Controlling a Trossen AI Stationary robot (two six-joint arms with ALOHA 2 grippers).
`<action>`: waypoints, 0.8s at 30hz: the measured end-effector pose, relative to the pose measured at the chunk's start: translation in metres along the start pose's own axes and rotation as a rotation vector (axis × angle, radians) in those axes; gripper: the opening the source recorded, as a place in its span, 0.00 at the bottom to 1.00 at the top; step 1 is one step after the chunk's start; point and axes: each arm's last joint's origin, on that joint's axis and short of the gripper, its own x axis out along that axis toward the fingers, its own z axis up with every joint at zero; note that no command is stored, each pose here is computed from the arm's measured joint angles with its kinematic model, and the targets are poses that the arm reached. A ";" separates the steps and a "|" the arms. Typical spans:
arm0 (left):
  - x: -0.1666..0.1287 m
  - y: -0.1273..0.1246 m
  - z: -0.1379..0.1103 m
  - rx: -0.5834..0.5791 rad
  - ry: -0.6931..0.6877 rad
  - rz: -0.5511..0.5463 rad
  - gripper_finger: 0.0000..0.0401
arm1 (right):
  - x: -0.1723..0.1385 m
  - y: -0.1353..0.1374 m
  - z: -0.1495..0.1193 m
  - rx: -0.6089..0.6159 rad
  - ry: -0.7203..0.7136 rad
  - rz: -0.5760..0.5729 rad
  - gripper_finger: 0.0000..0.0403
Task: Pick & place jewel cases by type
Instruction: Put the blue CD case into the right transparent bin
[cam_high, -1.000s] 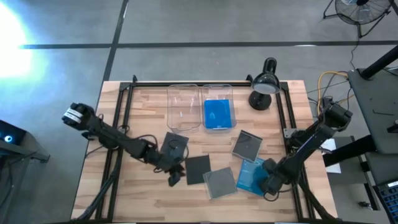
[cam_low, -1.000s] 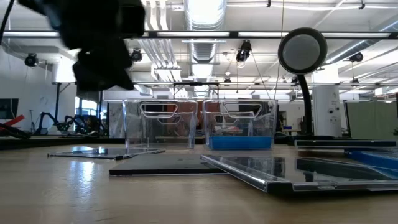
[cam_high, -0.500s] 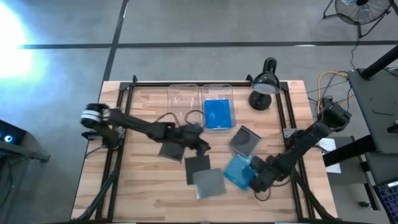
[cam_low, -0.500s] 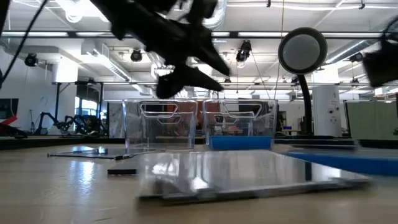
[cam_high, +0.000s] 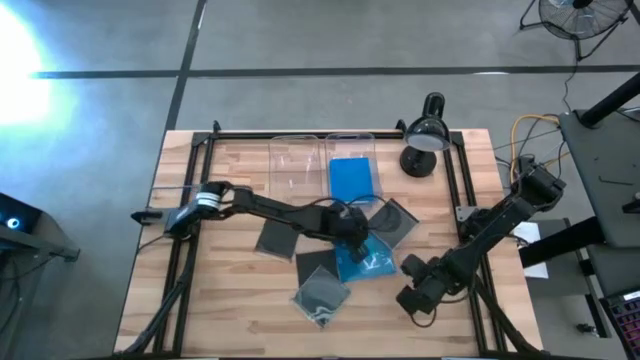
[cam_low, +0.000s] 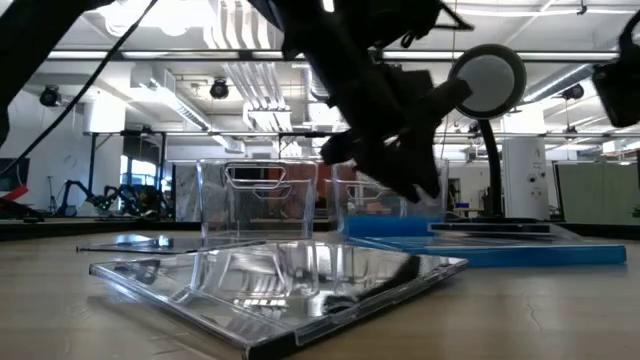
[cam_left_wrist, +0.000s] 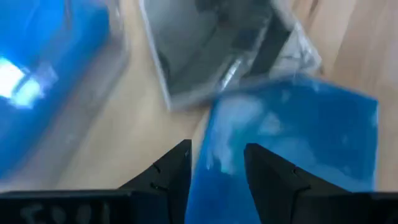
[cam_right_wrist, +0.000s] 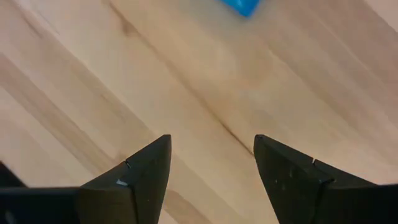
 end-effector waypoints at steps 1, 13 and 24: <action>0.001 -0.002 0.003 0.027 -0.013 -0.002 0.32 | 0.000 0.002 0.000 0.019 -0.009 0.019 0.56; 0.014 -0.007 -0.009 0.014 0.062 0.021 0.32 | -0.002 0.016 0.002 0.116 -0.099 0.171 0.56; 0.020 -0.023 -0.046 -0.021 0.142 0.002 0.32 | -0.002 0.015 0.004 0.255 -0.159 0.188 0.56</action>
